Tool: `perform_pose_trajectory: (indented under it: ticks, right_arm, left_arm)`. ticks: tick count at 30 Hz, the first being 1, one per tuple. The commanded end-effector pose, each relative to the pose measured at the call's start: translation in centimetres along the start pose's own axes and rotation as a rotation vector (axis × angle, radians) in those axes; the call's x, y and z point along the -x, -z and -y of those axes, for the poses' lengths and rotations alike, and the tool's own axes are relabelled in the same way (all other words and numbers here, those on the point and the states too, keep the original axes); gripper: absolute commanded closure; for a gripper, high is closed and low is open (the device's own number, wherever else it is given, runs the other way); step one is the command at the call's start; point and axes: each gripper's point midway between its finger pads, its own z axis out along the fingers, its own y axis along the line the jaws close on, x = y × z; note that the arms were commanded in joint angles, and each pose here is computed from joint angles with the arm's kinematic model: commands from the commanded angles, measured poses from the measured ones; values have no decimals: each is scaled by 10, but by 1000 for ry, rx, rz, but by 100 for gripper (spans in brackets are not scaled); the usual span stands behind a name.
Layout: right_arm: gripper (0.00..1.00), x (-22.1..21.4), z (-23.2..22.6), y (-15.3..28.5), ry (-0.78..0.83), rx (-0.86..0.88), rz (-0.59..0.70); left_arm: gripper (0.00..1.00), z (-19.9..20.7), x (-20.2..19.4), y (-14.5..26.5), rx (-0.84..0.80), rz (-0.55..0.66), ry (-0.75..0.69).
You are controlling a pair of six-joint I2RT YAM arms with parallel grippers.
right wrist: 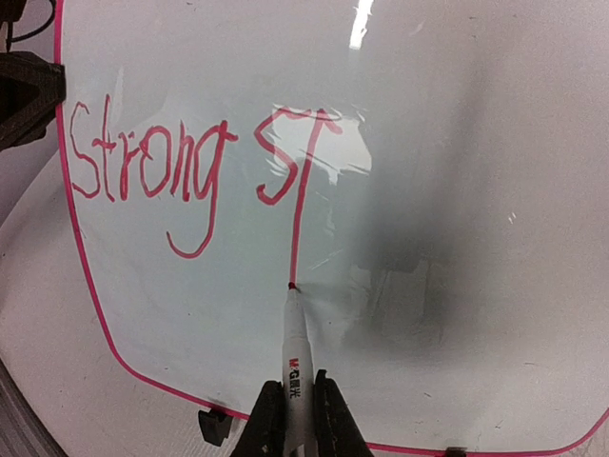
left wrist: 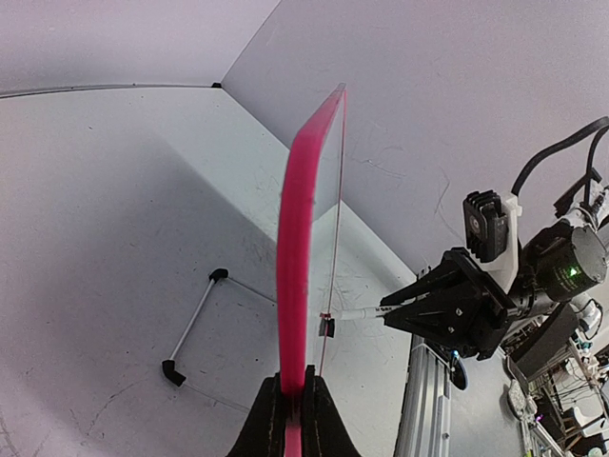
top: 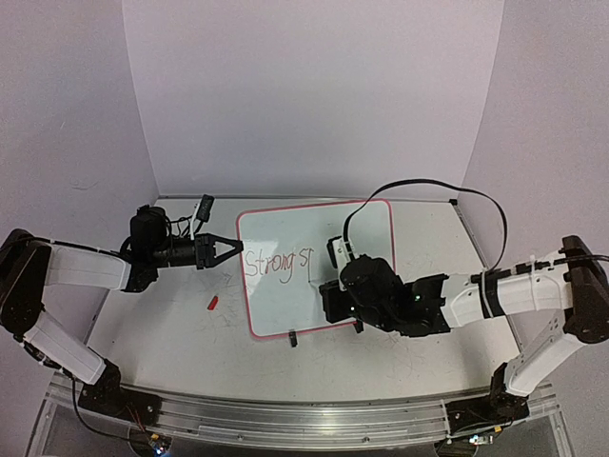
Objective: Write a sentence on the whiteboard
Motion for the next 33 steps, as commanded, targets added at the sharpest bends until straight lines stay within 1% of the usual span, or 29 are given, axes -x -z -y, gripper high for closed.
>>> perform_pose_trajectory:
  ticks: [1, 7, 13, 21, 33]
  right_arm:
    - [100, 28, -6, 9, -17, 18, 66]
    - [100, 75, -9, 28, -45, 71, 196]
    - [100, 93, -2, 22, -36, 70, 229]
    - [100, 89, -6, 11, -8, 72, 214]
    - [100, 85, 4, 2, -26, 26, 196]
  left_arm:
    - [100, 11, 9, -5, -30, 4, -43]
    - [100, 12, 10, -5, -31, 8, -47]
    - [100, 11, 9, -5, -31, 4, -43]
    - [100, 10, 9, -6, -30, 3, -43]
    - [100, 12, 9, -5, -32, 4, -45]
